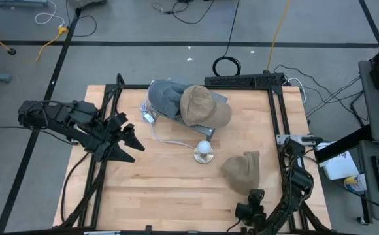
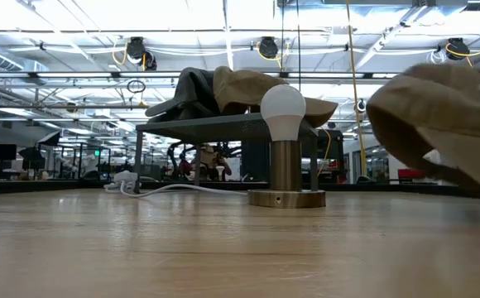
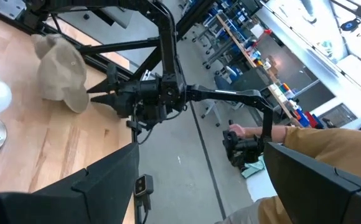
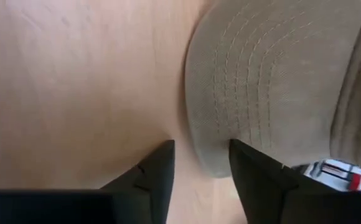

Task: Pick & Place hat
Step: Stack the brown cap on the other brown cap on the shelf, then stack the brown cap on top of the brown cap on the shelf

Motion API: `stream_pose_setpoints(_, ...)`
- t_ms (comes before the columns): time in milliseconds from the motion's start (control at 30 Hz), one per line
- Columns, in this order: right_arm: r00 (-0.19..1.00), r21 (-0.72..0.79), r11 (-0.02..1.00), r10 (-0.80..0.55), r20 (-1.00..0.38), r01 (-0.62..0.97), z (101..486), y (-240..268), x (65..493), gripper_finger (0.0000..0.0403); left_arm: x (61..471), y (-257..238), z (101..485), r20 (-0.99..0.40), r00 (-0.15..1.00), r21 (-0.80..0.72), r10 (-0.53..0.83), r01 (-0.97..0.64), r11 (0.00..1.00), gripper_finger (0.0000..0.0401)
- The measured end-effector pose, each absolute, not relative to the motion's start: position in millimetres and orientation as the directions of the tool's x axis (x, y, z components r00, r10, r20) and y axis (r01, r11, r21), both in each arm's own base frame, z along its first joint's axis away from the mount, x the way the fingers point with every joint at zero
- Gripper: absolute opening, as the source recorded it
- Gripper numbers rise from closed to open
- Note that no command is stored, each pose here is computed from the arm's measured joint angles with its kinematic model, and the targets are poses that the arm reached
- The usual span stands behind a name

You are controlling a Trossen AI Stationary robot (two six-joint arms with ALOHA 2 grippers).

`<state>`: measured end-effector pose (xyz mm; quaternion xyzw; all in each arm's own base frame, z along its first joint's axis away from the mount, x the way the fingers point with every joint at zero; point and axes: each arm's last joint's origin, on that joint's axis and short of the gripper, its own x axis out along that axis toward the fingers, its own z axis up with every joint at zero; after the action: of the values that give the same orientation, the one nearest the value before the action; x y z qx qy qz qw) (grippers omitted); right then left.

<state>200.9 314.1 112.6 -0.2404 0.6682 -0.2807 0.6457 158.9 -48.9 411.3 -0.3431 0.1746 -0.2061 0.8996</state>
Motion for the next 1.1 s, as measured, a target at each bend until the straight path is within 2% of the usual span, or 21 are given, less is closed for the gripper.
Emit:
stream_pose_setpoints(233,-0.038,-0.647,0.760,-0.646,-0.762,0.060,124,315,201,0.0106,159,-49,411,-0.173,0.854,-0.687,-0.491,0.252,0.681,0.0349)
stream_pose_setpoints(367,0.023,-0.592,0.785,-0.605,-0.796,0.185,155,312,200,0.0110,159,-49,411,-0.173,0.854,-0.663,-0.491,0.267,0.699,0.0349)
stream_pose_setpoints(467,0.085,-0.496,0.779,-0.564,-0.821,0.384,182,308,198,0.0121,159,-49,411,-0.173,0.856,-0.660,-0.488,0.267,0.702,0.0349)
stream_pose_setpoints(600,0.208,-0.241,0.676,-0.512,-0.833,0.696,221,299,191,0.0134,159,-49,411,-0.173,0.856,-0.661,-0.486,0.265,0.702,0.0349)
stream_pose_setpoints(700,0.278,-0.034,0.545,-0.479,-0.833,0.838,241,293,184,0.0136,159,-49,411,-0.173,0.857,-0.662,-0.485,0.264,0.702,0.0349)
stream_pose_setpoints(833,0.290,0.090,0.476,-0.367,-0.884,0.875,248,286,184,0.0135,159,-49,411,-0.173,0.857,-0.664,-0.485,0.262,0.700,0.0349)
stream_pose_setpoints(1000,0.443,0.307,0.426,-0.269,-0.855,0.851,238,277,192,0.0141,159,-49,411,-0.173,0.856,-0.665,-0.488,0.264,0.699,0.0349)
stream_pose_setpoints(1100,0.482,0.388,0.372,-0.206,-0.851,0.843,226,269,194,0.0149,159,-49,411,-0.172,0.856,-0.665,-0.488,0.264,0.698,0.0349)
